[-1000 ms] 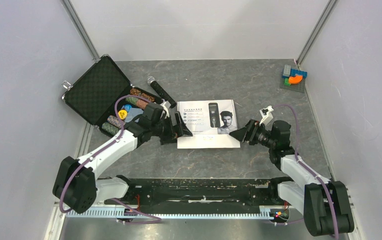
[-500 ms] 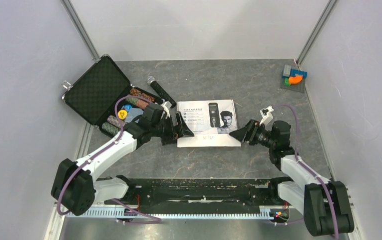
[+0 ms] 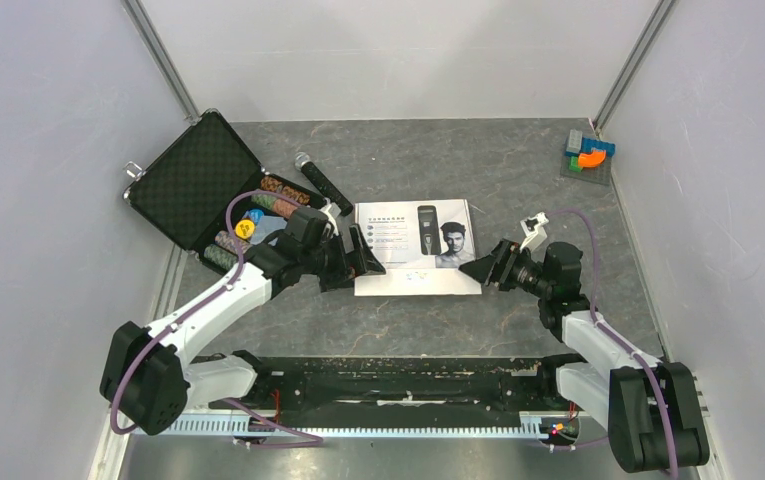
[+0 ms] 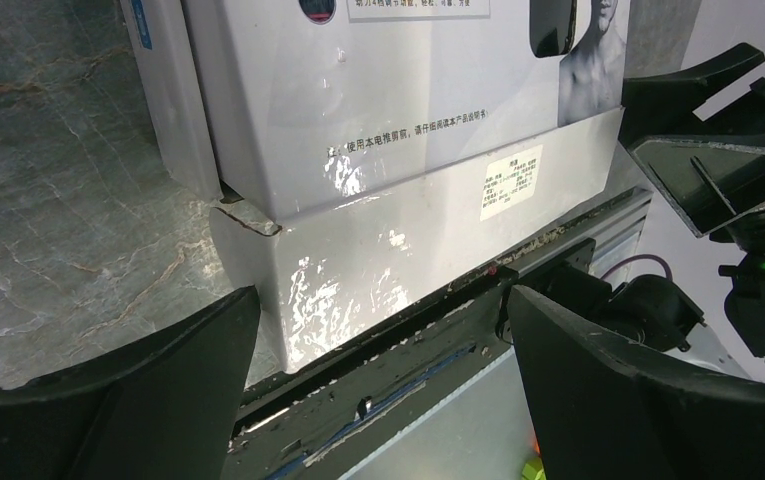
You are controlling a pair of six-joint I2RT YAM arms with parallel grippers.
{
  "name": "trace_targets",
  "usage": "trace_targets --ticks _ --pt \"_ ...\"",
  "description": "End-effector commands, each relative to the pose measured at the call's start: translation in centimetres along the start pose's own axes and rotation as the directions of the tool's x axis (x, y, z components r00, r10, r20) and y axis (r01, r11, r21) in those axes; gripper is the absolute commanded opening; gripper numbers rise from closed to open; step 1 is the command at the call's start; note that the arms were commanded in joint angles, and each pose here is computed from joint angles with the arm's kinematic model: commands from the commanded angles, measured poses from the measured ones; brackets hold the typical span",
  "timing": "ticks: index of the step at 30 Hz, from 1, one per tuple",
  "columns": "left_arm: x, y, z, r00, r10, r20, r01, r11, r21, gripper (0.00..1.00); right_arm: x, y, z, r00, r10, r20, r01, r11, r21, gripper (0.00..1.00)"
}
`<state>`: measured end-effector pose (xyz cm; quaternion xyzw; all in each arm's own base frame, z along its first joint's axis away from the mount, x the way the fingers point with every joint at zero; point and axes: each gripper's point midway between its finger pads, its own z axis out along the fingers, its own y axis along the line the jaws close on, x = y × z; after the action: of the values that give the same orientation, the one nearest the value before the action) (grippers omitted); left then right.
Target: Sort the hair-cutting tools
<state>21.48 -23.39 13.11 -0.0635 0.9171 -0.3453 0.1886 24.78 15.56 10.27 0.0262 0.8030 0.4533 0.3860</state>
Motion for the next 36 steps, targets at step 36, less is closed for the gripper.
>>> trace_targets --ticks 36 --pt "-0.9 0.7 0.1 0.996 0.073 0.047 -0.071 0.997 -0.037 1.0 -0.9 2.5 -0.5 0.984 0.169 0.059 -0.163 0.982 -0.092 0.74"
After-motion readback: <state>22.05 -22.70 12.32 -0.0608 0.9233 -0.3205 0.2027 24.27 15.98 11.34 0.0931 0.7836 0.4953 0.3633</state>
